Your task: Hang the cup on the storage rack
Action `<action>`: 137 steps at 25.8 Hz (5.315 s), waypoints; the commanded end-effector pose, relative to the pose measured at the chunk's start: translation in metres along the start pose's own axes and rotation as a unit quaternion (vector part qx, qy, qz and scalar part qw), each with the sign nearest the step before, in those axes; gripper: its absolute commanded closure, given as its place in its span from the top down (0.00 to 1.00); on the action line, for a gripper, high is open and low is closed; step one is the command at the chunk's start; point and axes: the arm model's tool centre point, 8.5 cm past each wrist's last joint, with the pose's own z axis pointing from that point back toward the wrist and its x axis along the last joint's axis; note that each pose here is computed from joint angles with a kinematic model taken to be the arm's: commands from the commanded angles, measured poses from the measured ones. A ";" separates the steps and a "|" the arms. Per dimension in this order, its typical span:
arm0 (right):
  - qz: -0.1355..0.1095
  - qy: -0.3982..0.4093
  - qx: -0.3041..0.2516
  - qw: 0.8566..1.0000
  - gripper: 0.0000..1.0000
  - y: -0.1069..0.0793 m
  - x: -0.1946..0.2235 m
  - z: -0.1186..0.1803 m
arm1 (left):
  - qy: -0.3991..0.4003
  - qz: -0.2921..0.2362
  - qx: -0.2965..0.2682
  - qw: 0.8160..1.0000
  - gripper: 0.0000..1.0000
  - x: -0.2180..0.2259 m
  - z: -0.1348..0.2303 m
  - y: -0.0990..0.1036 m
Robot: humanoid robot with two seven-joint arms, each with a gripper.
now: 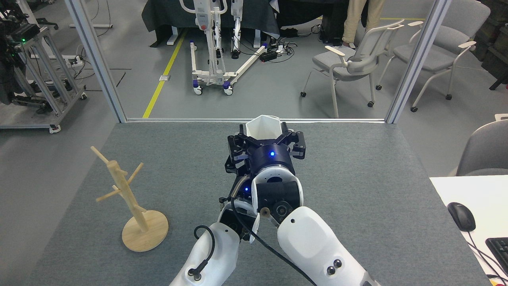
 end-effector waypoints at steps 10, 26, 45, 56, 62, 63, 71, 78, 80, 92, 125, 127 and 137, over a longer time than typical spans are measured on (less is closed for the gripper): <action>-0.024 -0.023 -0.375 0.926 0.99 -0.086 -0.021 0.022 | 0.001 0.000 0.015 1.000 0.14 0.000 0.000 0.003; 0.005 0.100 -0.109 0.989 0.99 0.188 -0.277 0.033 | -0.012 -0.032 0.093 0.995 0.14 0.009 0.024 0.017; 0.000 0.089 -0.064 0.994 0.99 0.210 -0.261 0.048 | 0.286 -0.308 0.178 0.890 0.18 -0.069 0.222 0.014; 0.008 0.086 -0.065 0.994 0.99 0.209 -0.261 0.052 | 0.363 -0.314 0.075 0.874 0.19 -0.142 0.255 -0.010; 0.006 0.088 -0.061 0.994 0.99 0.213 -0.258 0.054 | 0.408 -0.289 -0.044 0.865 0.18 -0.183 0.259 -0.043; 0.006 0.089 -0.061 0.994 0.99 0.213 -0.258 0.054 | 0.412 -0.287 -0.062 0.863 0.18 -0.189 0.259 -0.048; 0.014 0.090 -0.057 0.994 0.99 0.215 -0.257 0.055 | 0.423 -0.283 -0.078 0.857 0.16 -0.211 0.247 -0.050; 0.013 0.090 -0.057 0.994 0.99 0.215 -0.257 0.055 | 0.427 -0.280 -0.076 0.856 0.16 -0.216 0.244 -0.048; 0.013 0.090 -0.057 0.994 0.99 0.215 -0.257 0.055 | 0.427 -0.281 -0.075 0.856 0.16 -0.217 0.244 -0.047; 0.015 0.089 -0.057 0.994 0.99 0.214 -0.257 0.055 | 0.451 -0.260 -0.065 0.851 0.15 -0.228 0.248 -0.034; 0.018 0.092 -0.057 0.994 0.99 0.215 -0.259 0.055 | 0.430 -0.265 -0.065 0.860 0.15 -0.214 0.235 -0.043; 0.018 0.092 -0.056 0.994 0.99 0.215 -0.260 0.055 | 0.430 -0.265 -0.066 0.861 0.15 -0.213 0.235 -0.044; 0.022 0.091 -0.055 0.994 0.99 0.215 -0.259 0.055 | 0.413 -0.269 -0.071 0.867 0.15 -0.204 0.228 -0.051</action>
